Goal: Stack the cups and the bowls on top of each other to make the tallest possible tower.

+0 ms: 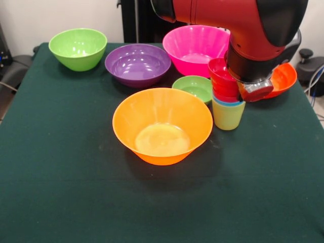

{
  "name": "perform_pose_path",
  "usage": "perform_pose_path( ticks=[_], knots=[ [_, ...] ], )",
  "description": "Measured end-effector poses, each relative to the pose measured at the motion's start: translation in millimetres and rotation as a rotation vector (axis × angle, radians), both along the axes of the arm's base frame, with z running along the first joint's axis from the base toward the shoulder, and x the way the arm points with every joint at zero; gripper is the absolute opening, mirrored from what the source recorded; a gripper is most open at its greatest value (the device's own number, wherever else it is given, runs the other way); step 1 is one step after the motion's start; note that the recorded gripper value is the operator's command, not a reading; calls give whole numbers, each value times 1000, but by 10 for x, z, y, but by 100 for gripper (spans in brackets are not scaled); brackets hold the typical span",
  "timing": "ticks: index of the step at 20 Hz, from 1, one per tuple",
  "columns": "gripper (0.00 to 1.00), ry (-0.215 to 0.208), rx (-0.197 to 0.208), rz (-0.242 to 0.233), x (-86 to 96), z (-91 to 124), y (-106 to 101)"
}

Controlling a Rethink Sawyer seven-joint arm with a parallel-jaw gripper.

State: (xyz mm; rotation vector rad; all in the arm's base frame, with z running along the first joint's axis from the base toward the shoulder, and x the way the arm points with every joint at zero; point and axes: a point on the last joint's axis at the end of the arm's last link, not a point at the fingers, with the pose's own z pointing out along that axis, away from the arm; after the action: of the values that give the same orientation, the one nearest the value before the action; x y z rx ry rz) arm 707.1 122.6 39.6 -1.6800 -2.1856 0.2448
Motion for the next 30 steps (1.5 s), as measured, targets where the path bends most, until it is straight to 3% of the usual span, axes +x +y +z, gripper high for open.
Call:
perform_pose_path(
  ticks=[16,17,30],
  knots=[
    [0,17,27,-25,-56,-24,58],
    [100,18,27,-25,-60,-25,58],
    [100,32,25,-27,-116,-61,41]
  ],
)
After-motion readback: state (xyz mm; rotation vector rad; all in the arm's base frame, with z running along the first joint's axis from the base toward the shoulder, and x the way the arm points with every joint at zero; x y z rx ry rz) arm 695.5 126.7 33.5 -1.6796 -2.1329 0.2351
